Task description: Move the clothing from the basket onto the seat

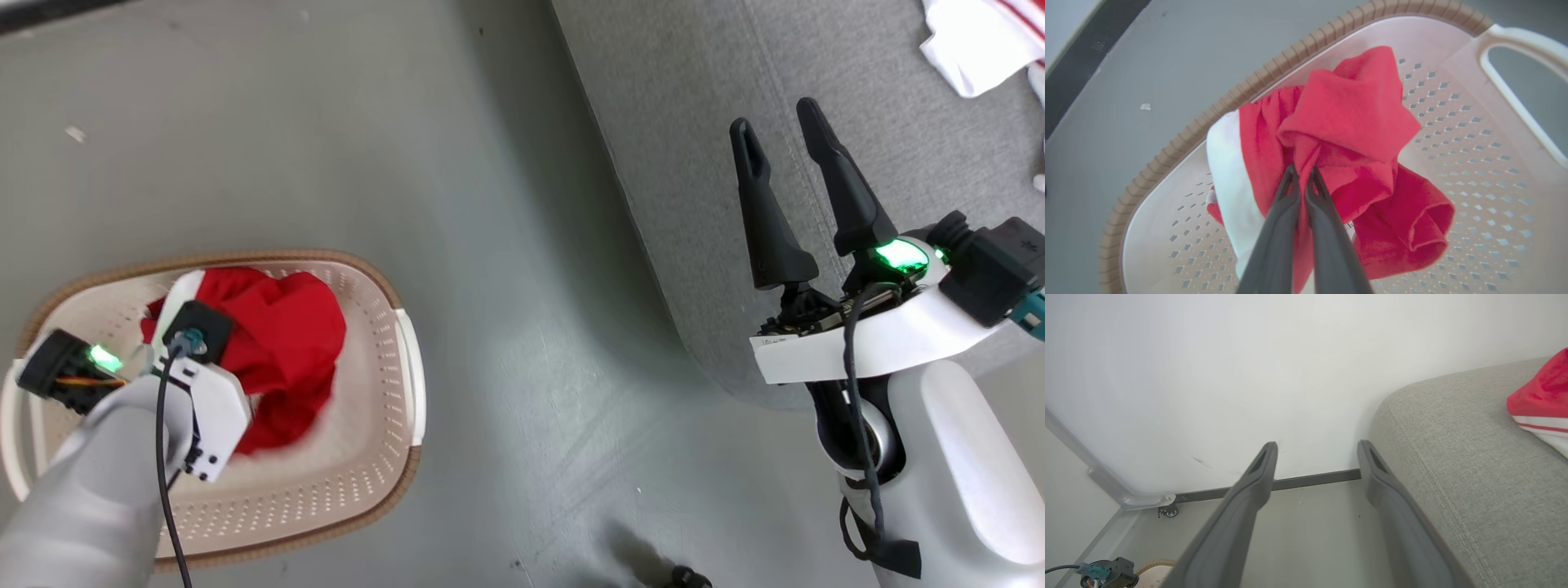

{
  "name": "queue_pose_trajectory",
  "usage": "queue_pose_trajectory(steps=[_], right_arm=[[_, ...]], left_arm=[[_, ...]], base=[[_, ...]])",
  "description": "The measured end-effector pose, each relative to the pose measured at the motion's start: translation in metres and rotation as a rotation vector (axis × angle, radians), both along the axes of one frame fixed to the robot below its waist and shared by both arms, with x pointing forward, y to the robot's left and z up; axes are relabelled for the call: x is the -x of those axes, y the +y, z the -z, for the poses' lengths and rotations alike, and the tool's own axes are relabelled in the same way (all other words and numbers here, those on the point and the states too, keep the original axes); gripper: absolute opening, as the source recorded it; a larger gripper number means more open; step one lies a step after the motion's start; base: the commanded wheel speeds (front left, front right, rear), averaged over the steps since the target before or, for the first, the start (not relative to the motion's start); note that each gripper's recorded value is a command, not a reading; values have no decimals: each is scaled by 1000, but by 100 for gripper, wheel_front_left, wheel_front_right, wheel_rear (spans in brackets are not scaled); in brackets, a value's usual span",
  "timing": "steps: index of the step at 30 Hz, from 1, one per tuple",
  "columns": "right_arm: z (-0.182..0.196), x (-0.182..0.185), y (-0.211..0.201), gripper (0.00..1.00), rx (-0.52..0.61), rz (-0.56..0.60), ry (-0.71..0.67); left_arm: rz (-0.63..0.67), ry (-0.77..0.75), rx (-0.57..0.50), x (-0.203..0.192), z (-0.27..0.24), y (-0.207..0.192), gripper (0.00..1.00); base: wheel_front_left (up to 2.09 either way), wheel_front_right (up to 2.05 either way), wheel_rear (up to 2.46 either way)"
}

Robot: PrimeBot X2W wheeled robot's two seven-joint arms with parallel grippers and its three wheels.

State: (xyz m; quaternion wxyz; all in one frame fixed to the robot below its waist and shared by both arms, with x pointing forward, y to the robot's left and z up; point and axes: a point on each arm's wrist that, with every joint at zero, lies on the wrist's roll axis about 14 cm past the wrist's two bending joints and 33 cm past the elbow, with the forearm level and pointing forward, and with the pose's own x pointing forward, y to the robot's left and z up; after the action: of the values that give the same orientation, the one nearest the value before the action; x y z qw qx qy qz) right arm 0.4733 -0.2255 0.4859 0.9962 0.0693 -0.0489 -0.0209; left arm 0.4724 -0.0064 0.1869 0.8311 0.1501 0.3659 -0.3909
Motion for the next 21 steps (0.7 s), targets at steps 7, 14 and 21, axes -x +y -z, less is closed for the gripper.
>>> queue_pose_trajectory(steps=[7, 14, 21], right_arm=[[-21, 7, 3, 100, 5, -6, -44], [-26, 27, 4, 100, -15, 2, -37], [-41, 42, 11, 100, -15, -11, -68]], left_arm=[[-48, -42, 46, 9, -30, 5, 0], [-133, -79, 90, 14, -63, 12, 0], [-225, -121, 156, 17, -99, 14, 0]], base=[[0, 0, 0], [0, 0, 0], [0, 0, 0]])
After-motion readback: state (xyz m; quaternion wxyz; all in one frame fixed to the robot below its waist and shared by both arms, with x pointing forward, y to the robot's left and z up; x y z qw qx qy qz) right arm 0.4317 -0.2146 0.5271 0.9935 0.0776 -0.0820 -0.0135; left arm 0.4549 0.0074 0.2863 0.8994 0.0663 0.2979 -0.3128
